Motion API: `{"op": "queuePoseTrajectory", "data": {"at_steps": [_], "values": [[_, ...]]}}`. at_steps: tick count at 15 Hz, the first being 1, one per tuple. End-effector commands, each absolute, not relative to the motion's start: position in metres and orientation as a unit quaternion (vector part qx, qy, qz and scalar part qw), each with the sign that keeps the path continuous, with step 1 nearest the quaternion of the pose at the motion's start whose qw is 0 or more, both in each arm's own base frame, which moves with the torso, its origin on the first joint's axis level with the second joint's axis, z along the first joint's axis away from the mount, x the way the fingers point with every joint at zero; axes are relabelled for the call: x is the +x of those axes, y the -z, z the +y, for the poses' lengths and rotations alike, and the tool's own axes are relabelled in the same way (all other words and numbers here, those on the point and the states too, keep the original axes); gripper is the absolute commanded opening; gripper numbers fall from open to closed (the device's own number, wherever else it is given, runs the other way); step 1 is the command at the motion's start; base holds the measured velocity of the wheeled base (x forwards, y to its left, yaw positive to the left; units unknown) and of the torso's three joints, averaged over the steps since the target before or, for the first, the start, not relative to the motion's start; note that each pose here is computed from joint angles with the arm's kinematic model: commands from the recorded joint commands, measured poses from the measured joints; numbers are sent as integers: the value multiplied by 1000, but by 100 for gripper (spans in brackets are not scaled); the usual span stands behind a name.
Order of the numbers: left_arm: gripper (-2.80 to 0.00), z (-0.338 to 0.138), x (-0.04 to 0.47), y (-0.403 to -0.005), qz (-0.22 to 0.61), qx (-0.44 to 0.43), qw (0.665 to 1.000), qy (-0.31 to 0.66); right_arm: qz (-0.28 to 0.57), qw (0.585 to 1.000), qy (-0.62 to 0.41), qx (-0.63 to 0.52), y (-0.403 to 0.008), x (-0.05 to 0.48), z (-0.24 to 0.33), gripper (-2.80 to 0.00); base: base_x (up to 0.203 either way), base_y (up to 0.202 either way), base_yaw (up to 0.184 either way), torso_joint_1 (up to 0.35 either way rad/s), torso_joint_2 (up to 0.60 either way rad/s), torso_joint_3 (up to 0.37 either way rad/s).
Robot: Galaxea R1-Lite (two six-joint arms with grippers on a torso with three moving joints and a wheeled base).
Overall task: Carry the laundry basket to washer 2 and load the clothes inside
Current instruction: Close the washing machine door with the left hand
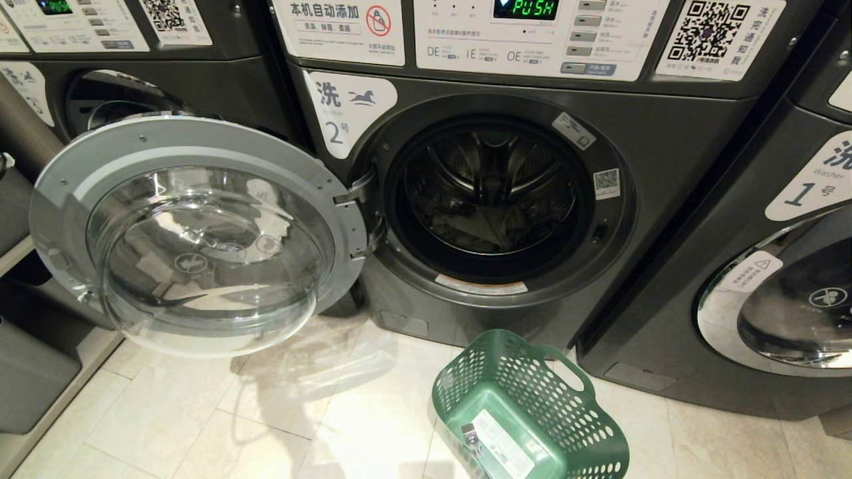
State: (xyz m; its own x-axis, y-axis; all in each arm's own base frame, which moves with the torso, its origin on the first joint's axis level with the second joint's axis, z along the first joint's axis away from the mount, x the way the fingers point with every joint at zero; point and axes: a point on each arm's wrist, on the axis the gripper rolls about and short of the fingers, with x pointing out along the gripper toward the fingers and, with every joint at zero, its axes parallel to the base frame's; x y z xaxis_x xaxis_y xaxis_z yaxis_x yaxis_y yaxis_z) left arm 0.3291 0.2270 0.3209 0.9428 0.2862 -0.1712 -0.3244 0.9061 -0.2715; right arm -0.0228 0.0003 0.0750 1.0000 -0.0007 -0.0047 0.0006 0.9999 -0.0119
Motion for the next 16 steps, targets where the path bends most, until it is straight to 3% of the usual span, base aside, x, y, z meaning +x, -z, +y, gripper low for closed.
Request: {"op": "queuePoseTrajectory", "data": {"at_steps": [1, 5, 16], "values": [[-280, 231, 336, -314, 64, -145, 973, -166, 3, 1000, 0, -6, -75, -23, 0, -280, 0, 0, 0, 0, 0, 0], [-280, 233, 344, -316, 31, -99, 973, -208, 3, 1000, 0, -6, -75, -23, 0, -280, 0, 0, 0, 0, 0, 0], [-280, 225, 349, -308, 60, -151, 977, -140, 3, 1000, 1, -5, -75, -23, 0, -280, 0, 0, 0, 0, 0, 0]]}}
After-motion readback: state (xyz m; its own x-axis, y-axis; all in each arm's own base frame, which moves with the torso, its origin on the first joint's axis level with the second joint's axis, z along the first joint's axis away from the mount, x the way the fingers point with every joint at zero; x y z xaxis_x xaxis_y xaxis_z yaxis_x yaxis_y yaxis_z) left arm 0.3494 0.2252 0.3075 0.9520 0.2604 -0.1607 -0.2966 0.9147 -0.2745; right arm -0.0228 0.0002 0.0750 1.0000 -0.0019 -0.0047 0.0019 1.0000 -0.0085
